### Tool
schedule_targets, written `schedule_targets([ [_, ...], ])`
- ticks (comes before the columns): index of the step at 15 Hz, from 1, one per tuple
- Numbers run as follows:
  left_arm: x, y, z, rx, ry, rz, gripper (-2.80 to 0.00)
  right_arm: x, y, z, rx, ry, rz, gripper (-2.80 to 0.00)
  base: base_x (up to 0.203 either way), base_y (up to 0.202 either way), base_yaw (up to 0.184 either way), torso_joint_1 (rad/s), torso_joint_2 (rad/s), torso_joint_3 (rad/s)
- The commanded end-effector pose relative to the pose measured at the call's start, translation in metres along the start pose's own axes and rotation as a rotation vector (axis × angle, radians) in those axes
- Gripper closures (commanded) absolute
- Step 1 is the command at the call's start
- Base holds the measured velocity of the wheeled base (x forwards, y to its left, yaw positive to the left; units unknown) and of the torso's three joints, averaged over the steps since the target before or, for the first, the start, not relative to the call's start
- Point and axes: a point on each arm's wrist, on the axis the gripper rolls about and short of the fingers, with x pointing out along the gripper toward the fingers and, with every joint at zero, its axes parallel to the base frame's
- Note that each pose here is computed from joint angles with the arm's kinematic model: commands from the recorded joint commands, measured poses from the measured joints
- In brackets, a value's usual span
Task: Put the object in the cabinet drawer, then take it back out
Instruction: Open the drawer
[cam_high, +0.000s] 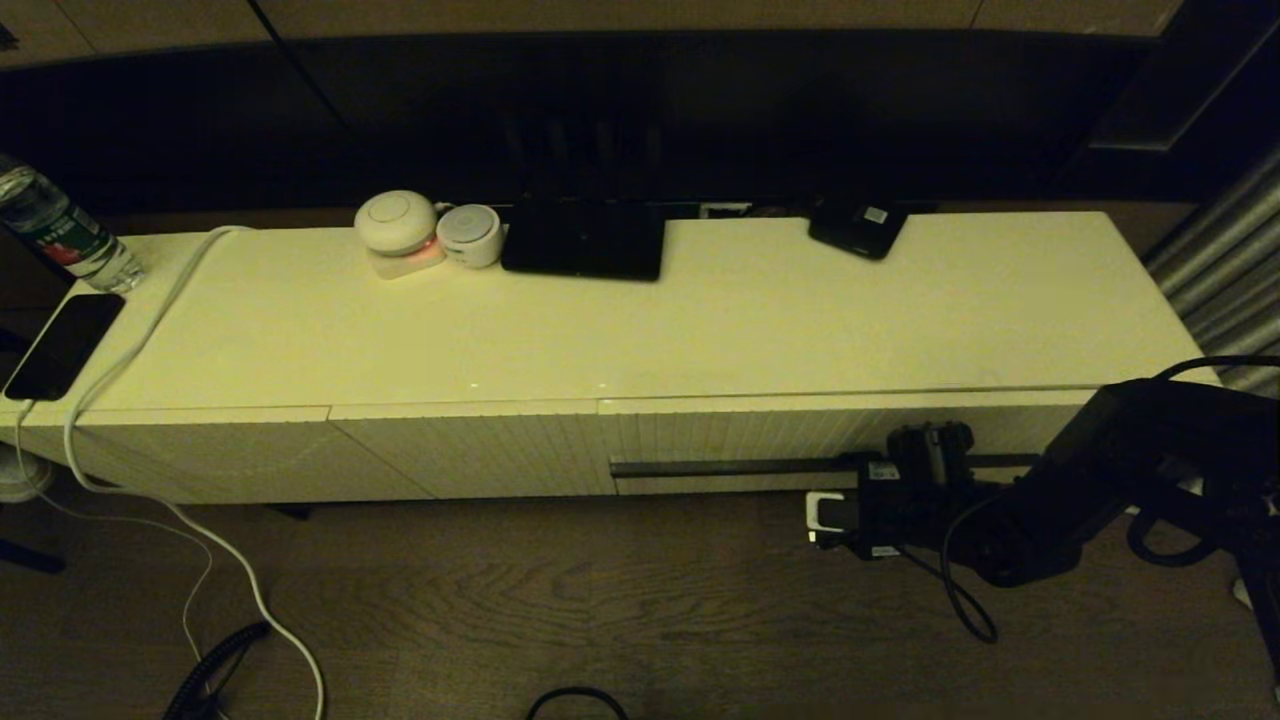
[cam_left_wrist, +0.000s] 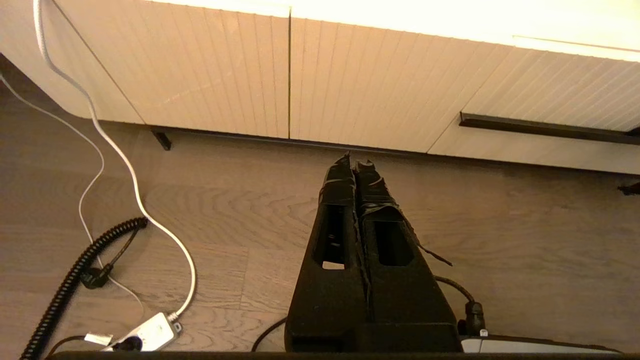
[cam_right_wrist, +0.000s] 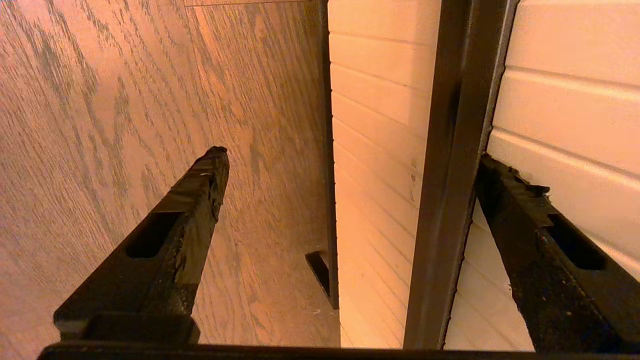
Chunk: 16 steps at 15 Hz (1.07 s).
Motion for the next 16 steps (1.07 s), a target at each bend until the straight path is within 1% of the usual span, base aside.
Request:
schedule_targets([
  [1,0.000,0.000,0.000,-0.002,-0.003,0.000,0.00,-0.002,0.006,-0.001,-0.006,0.004,0.024,-2.80,0.000,0.000,0.000,0.000,0.00,0.000],
  [7,0.000,0.000,0.000,-0.001,-0.001,0.000,0.00,-0.026,0.024,0.001,-0.009,0.004,0.100,-2.80,0.000,0.000,0.000,0.000,0.00,0.000],
  [11,0.000,0.000,0.000,-0.002,-0.002,0.000,0.00,-0.039,0.049,0.000,-0.008,0.009,0.182,-2.80,0.000,0.000,0.000,0.000,0.00,0.000],
  [14,0.000,0.000,0.000,-0.002,-0.002,0.000,0.00,-0.046,0.064,0.002,-0.016,0.002,0.206,-2.80,0.000,0.000,0.000,0.000,0.00,0.000],
  [16,0.000,0.000,0.000,-0.001,-0.001,0.000,0.00,-0.052,0.069,0.002,-0.017,-0.004,0.225,-2.80,0.000,0.000,0.000,0.000,0.00,0.000],
])
